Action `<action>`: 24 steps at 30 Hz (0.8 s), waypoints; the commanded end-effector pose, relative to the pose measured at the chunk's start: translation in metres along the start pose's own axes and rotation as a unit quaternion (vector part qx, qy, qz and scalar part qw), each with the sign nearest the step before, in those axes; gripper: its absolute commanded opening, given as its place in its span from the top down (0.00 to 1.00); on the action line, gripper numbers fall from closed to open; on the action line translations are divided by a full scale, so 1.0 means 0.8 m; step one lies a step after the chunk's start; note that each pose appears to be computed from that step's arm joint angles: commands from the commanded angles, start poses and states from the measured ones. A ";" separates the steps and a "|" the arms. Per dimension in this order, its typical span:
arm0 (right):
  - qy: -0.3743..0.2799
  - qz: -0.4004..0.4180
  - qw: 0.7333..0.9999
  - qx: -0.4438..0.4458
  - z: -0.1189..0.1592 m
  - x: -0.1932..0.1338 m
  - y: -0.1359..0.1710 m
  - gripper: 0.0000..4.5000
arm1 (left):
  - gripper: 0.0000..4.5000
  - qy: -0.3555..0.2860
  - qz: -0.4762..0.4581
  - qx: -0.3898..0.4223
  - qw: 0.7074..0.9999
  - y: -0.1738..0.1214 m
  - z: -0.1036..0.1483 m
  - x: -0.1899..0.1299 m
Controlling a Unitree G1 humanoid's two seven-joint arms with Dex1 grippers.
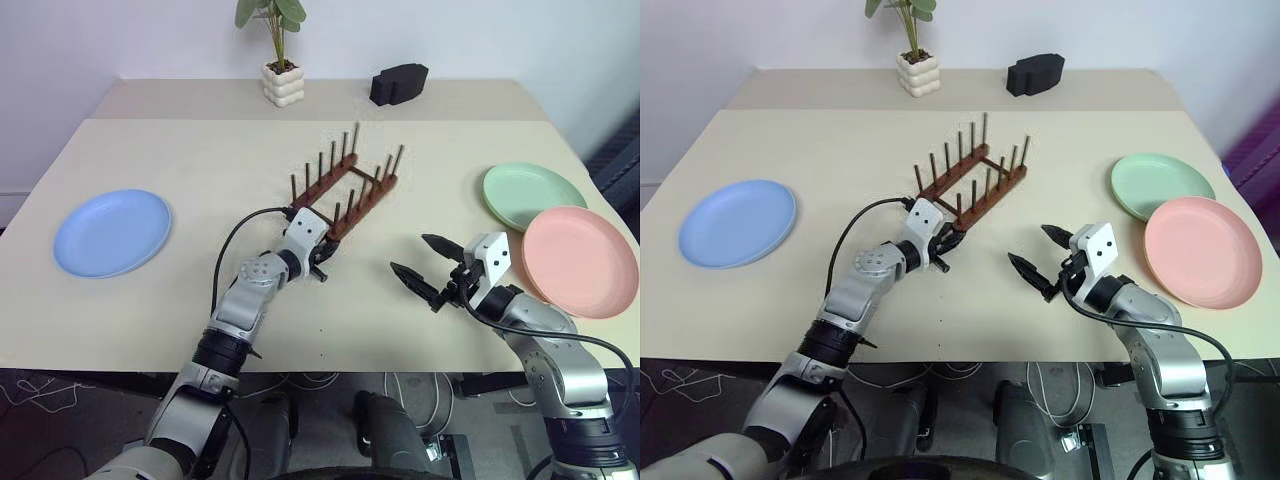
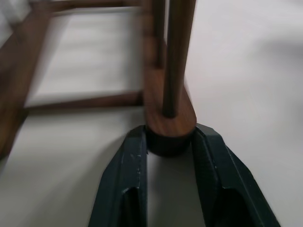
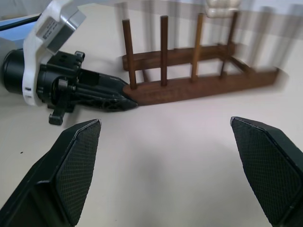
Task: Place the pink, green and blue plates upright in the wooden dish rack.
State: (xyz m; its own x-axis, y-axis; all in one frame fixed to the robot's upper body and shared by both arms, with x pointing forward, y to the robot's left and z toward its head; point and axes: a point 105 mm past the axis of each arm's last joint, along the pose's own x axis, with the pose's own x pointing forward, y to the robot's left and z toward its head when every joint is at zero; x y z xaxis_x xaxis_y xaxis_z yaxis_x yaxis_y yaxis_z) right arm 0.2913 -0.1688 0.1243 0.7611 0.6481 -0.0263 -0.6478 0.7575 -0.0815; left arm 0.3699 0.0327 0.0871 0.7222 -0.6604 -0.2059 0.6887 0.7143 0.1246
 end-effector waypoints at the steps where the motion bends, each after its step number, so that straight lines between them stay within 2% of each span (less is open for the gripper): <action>1: -0.023 0.002 1.000 -0.018 0.016 -0.001 0.003 0.00 | 0.84 0.003 -0.004 0.002 1.000 -0.002 -0.002 0.001; 5: -0.013 0.005 1.000 -0.018 0.013 -0.008 0.003 0.00 | 0.84 -0.007 -0.022 0.036 0.999 -0.002 0.002 -0.006; 7: 0.009 0.019 1.000 -0.013 0.006 -0.018 0.007 0.00 | 0.84 -0.030 -0.060 0.044 0.997 -0.007 0.010 -0.014; 9: 0.038 0.042 0.998 -0.006 -0.004 -0.028 0.016 0.00 | 0.84 -0.051 -0.132 0.060 0.988 -0.022 0.018 -0.028; 13: 0.070 0.060 0.996 0.003 -0.017 -0.041 0.025 0.00 | 0.84 -0.044 -0.238 0.081 0.967 -0.033 0.017 -0.052; 17: 0.080 0.063 0.995 0.006 -0.022 -0.044 0.030 0.00 | 0.84 -0.017 -0.293 0.101 0.951 -0.020 0.013 -0.063; 23: 0.082 0.056 0.995 0.000 -0.023 -0.045 0.031 0.00 | 0.84 0.002 -0.300 0.115 0.947 -0.001 0.008 -0.057; 24: 0.083 0.055 0.995 -0.001 -0.023 -0.045 0.031 0.00 | 0.73 0.002 -0.297 0.114 0.948 0.002 0.008 -0.055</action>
State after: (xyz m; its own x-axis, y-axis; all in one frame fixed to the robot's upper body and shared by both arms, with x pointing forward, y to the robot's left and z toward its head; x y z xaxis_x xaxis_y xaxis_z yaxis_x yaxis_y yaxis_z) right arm 0.2498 -0.1771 0.0934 0.6788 0.6987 -0.2261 -0.7219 0.6913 -0.0312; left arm 0.3348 0.0621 0.0917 0.2001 -0.9217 -0.3322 0.9756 0.1561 0.1543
